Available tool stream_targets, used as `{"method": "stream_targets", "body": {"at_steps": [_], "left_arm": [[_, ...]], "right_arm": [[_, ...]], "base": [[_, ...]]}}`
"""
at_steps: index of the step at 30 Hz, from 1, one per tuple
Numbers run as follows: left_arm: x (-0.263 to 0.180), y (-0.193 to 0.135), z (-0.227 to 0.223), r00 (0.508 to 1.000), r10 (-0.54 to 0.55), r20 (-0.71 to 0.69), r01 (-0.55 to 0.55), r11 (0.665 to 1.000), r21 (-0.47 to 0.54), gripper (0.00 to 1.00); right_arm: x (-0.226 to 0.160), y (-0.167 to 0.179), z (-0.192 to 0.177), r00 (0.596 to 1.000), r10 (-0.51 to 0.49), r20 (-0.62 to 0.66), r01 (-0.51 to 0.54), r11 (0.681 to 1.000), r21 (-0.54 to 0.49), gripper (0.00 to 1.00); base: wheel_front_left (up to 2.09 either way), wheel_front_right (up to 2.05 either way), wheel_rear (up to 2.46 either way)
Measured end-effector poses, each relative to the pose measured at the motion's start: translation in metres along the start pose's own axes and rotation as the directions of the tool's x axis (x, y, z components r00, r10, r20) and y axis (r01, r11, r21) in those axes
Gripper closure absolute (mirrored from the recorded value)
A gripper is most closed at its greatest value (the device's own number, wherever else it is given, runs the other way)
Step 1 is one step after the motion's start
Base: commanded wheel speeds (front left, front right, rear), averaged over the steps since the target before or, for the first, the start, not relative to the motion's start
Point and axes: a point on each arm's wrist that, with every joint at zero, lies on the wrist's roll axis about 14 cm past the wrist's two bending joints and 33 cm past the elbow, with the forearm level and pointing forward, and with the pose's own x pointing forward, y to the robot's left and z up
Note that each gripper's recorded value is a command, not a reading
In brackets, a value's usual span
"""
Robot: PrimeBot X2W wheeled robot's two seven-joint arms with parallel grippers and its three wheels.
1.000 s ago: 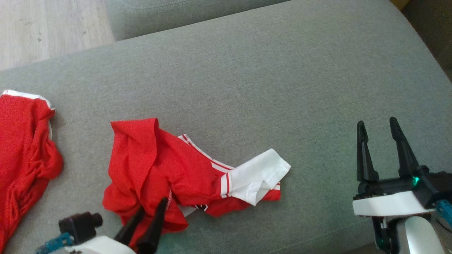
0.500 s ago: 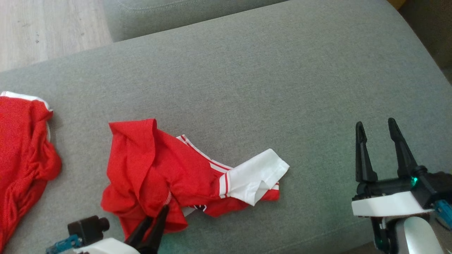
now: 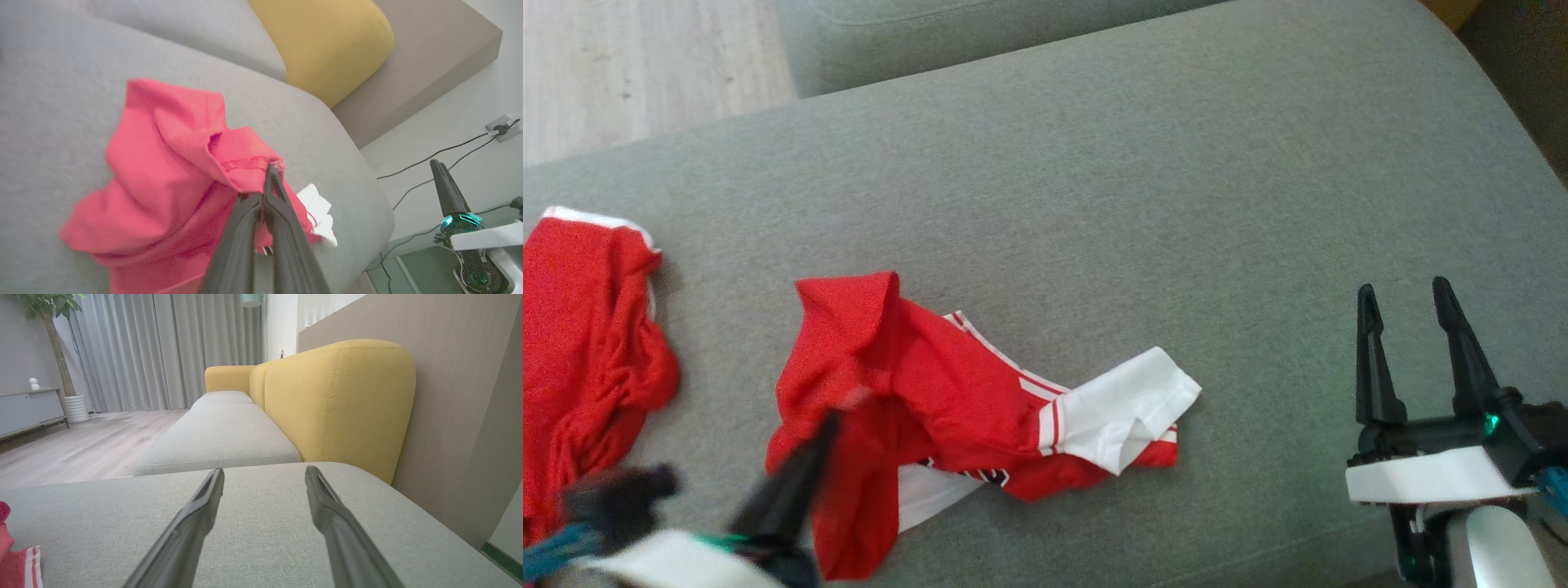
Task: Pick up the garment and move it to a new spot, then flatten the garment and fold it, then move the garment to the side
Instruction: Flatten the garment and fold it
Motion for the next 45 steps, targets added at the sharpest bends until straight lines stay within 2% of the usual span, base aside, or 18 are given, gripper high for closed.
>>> {"method": "stream_targets", "body": {"at_steps": [3,8,11,17,23,24,26,27,28,29,34,36,40,43,45], "left_arm": [[-0.025,0.011,0.032,0.994,0.063,0.084,-0.067,0.996,0.056,1.00],[-0.058,0.017,0.069,0.978,0.105,0.181,-0.120,0.990,0.070,1.00],[-0.071,0.021,0.075,0.974,0.130,0.188,-0.145,0.987,0.069,1.00],[-0.102,0.054,0.038,0.956,0.284,0.074,-0.285,0.958,0.000,1.00],[-0.144,0.097,-0.019,0.878,0.476,-0.054,-0.479,0.870,-0.114,1.00],[-0.144,0.097,-0.019,0.878,0.476,-0.054,-0.479,0.870,-0.114,1.00],[-0.152,0.108,-0.038,0.850,0.519,-0.091,-0.526,0.839,-0.137,1.00],[-0.154,0.111,-0.045,0.842,0.530,-0.102,-0.539,0.829,-0.151,0.95],[-0.152,0.112,-0.052,0.840,0.530,-0.113,-0.542,0.825,-0.161,0.51],[-0.149,0.111,-0.057,0.841,0.527,-0.120,-0.540,0.827,-0.157,0.00],[-0.133,0.108,-0.057,0.848,0.524,-0.075,-0.529,0.842,-0.104,0.00],[-0.126,0.097,-0.051,0.867,0.497,-0.046,-0.499,0.863,-0.078,0.00],[-0.095,0.053,-0.031,0.941,0.339,0.021,-0.337,0.940,-0.056,0.00],[-0.068,0.028,-0.018,0.971,0.234,0.043,-0.234,0.972,-0.023,0.00],[-0.051,0.017,-0.020,0.982,0.186,0.019,-0.186,0.982,0.028,0.00]], "right_arm": [[0.001,0.004,-0.001,1.000,0.011,-0.001,-0.011,1.000,0.004,0.00],[0.004,0.012,0.001,0.999,0.039,0.009,-0.039,0.999,0.011,0.00],[0.005,0.015,0.003,0.999,0.045,0.015,-0.045,0.999,0.015,0.00],[0.003,0.013,0.007,0.999,0.041,0.026,-0.041,0.999,0.017,0.00],[0.000,0.009,0.007,0.999,0.028,0.026,-0.029,0.999,0.016,0.00],[0.000,0.009,0.007,0.999,0.028,0.026,-0.029,0.999,0.016,0.00],[-0.002,0.011,0.004,0.999,0.036,0.018,-0.036,0.999,0.016,0.00],[-0.001,0.013,0.004,0.999,0.042,0.018,-0.042,0.999,0.014,0.00],[-0.001,0.015,0.004,0.999,0.047,0.019,-0.047,0.999,0.015,0.00],[0.000,0.016,0.005,0.998,0.052,0.020,-0.052,0.999,0.016,0.00],[-0.002,0.021,0.008,0.997,0.066,0.030,-0.066,0.998,0.010,0.00],[-0.002,0.020,0.009,0.997,0.065,0.033,-0.066,0.998,0.009,0.00],[-0.002,0.022,0.007,0.997,0.073,0.027,-0.073,0.997,-0.004,0.00],[-0.002,0.025,0.006,0.996,0.081,0.023,-0.081,0.997,-0.003,0.00],[-0.003,0.026,0.005,0.996,0.084,0.019,-0.084,0.996,-0.002,0.00]], "base": [[0.00,0.00,0.00],[0.00,0.00,0.00],[0.00,0.00,0.00],[0.00,0.00,0.00],[0.00,0.00,0.00],[0.00,0.00,0.00],[0.00,0.00,0.00],[0.00,0.00,0.00],[0.00,0.00,0.00],[0.00,0.00,0.00],[0.00,0.00,0.00],[0.00,0.00,0.00],[0.00,0.00,0.00],[0.00,0.00,0.00],[0.00,0.00,0.00]]}}
